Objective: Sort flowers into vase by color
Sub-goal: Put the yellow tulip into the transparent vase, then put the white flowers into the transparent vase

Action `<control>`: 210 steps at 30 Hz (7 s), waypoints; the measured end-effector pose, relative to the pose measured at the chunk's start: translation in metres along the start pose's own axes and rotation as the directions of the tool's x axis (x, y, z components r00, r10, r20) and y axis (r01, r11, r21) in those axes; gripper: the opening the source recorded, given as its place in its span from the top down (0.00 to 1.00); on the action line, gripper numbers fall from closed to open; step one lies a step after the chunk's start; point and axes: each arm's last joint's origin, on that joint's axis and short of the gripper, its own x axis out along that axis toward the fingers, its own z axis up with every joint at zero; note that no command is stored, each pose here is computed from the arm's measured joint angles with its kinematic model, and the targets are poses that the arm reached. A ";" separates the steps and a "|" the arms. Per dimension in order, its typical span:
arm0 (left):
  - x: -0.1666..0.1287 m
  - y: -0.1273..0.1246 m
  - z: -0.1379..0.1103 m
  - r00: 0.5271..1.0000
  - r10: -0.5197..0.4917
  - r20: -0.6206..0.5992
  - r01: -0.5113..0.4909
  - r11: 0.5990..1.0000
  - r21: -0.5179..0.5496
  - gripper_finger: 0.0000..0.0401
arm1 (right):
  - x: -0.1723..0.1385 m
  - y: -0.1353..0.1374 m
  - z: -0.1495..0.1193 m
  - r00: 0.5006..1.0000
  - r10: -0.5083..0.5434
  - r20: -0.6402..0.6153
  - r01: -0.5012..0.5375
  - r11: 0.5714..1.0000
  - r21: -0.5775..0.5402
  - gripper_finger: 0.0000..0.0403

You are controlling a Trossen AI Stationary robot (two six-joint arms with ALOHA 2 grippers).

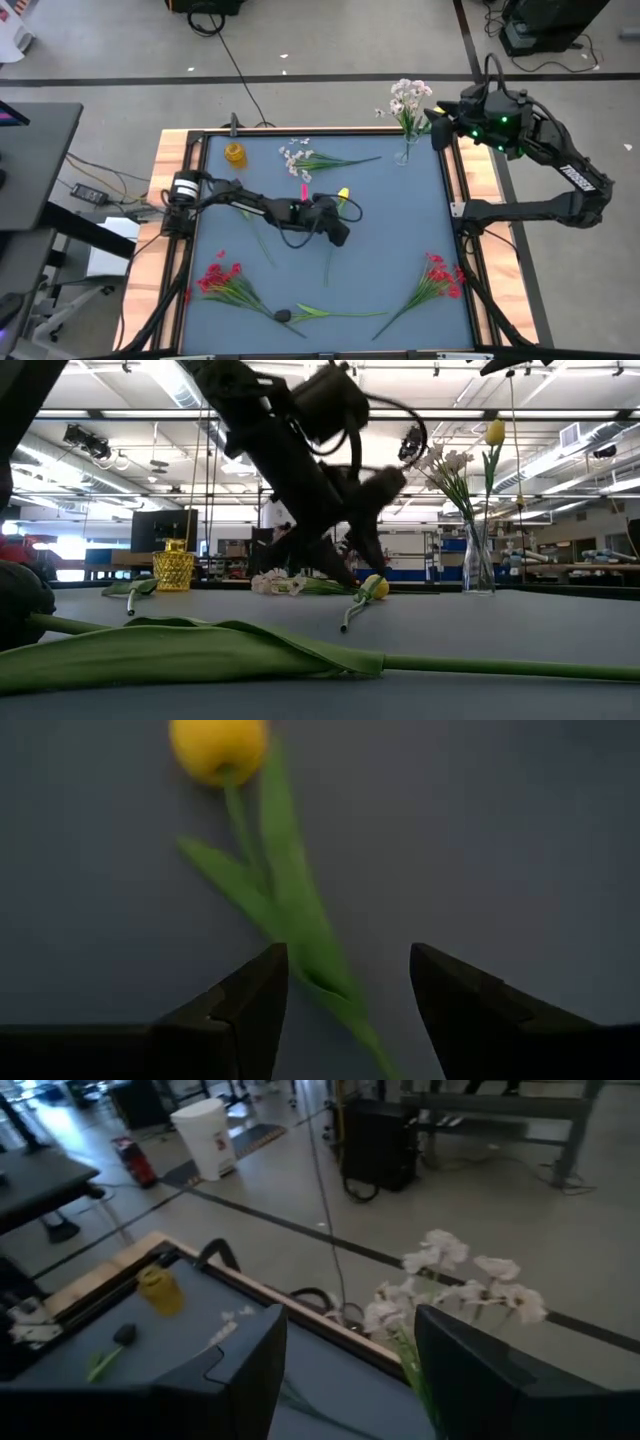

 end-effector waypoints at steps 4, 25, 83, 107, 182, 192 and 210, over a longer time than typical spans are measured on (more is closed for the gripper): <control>0.010 0.004 -0.006 0.999 0.032 -0.024 -0.032 0.999 -0.017 0.52 | 0.000 0.002 -0.001 1.000 0.029 -0.011 -0.030 0.999 -0.025 0.43; -0.096 0.003 0.091 0.936 -0.134 0.325 0.112 0.990 0.088 0.97 | -0.008 0.021 0.003 0.900 0.436 -0.031 -0.424 0.889 0.175 0.43; -0.276 0.034 0.145 0.645 -0.571 0.509 0.229 0.779 0.584 0.32 | 0.049 0.049 -0.047 0.997 0.061 0.038 -0.057 0.994 -0.096 0.98; -0.298 0.040 0.143 0.613 -0.581 0.535 0.232 0.780 0.582 0.29 | 0.040 -0.013 -0.026 0.976 -0.183 0.117 0.203 0.959 -0.198 0.98; -0.297 0.040 0.143 0.614 -0.581 0.534 0.236 0.781 0.578 0.29 | 0.249 0.118 -0.161 0.725 0.102 -0.681 -0.513 0.741 -0.434 0.39; -0.297 0.040 0.143 0.614 -0.581 0.534 0.236 0.781 0.578 0.29 | 0.316 0.112 -0.156 0.661 0.061 -0.748 -0.550 0.718 -0.427 0.39; -0.297 0.040 0.143 0.614 -0.581 0.534 0.236 0.781 0.578 0.29 | 0.396 0.067 -0.184 0.456 -0.049 -0.889 -0.598 0.723 -0.346 0.41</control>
